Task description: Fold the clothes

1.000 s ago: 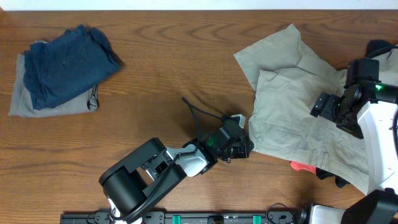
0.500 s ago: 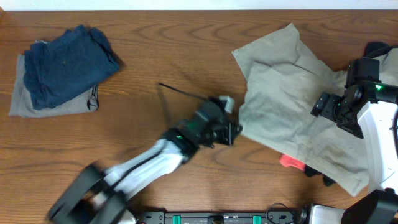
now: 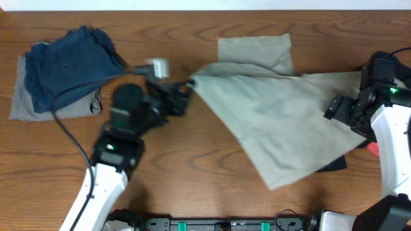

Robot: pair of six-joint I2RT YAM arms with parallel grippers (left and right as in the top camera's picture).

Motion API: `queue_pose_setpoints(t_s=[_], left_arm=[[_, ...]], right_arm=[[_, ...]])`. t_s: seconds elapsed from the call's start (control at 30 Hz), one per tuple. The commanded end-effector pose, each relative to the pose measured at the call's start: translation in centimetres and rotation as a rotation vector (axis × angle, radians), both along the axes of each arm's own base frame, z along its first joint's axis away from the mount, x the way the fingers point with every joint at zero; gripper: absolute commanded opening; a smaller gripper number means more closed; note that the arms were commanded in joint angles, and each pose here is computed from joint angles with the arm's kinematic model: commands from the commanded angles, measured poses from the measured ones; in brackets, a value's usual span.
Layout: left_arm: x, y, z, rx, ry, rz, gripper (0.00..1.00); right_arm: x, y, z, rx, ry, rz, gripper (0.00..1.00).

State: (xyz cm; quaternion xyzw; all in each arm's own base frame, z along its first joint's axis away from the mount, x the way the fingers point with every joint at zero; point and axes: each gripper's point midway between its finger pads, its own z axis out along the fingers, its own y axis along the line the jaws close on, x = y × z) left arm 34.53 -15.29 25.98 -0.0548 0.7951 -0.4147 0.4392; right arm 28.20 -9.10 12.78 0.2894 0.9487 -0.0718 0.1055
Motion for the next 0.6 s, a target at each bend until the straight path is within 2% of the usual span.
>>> queue_pose_setpoints(t_s=[0.0, 0.07, 0.17, 0.3, 0.37, 0.43, 0.47, 0.5, 0.57], left_arm=[[3.0, 6.2, -0.8, 0.069, -0.021, 0.170, 0.06], [4.5, 10.2, -2.0, 0.069, 0.004, 0.273, 0.05], [6.0, 13.7, -2.7, 0.067, 0.003, 0.353, 0.06], [7.3, 16.8, -4.2, 0.067, 0.014, 0.423, 0.06], [7.4, 17.7, -5.6, 0.035, 0.071, 0.446, 0.09], [6.7, 16.3, -7.2, -0.026, 0.158, 0.378, 0.53], [6.2, 15.3, -8.0, -0.046, 0.203, 0.331, 0.80], [5.4, 14.4, -9.2, -0.065, 0.269, 0.294, 0.98], [3.5, 13.4, -11.8, -0.077, 0.416, 0.274, 0.98]], right_arm=[[-0.2, -0.8, 0.0, -0.029, 0.009, -0.012, 0.99], [-0.2, -1.0, 0.0, -0.037, 0.011, -0.014, 0.99], [0.0, -1.0, 0.1, -0.040, 0.005, -0.014, 0.99], [0.2, -1.1, 0.1, -0.042, -0.004, -0.014, 0.99], [0.2, -1.1, 0.1, -0.042, -0.004, -0.014, 0.99], [0.2, -1.1, 0.1, -0.043, -0.004, -0.014, 0.99], [0.2, -1.1, 0.1, -0.043, -0.006, -0.014, 0.99], [0.3, -1.1, 0.2, -0.044, -0.011, -0.013, 0.99], [0.8, -1.0, 0.2, -0.039, -0.022, 0.017, 0.99]])
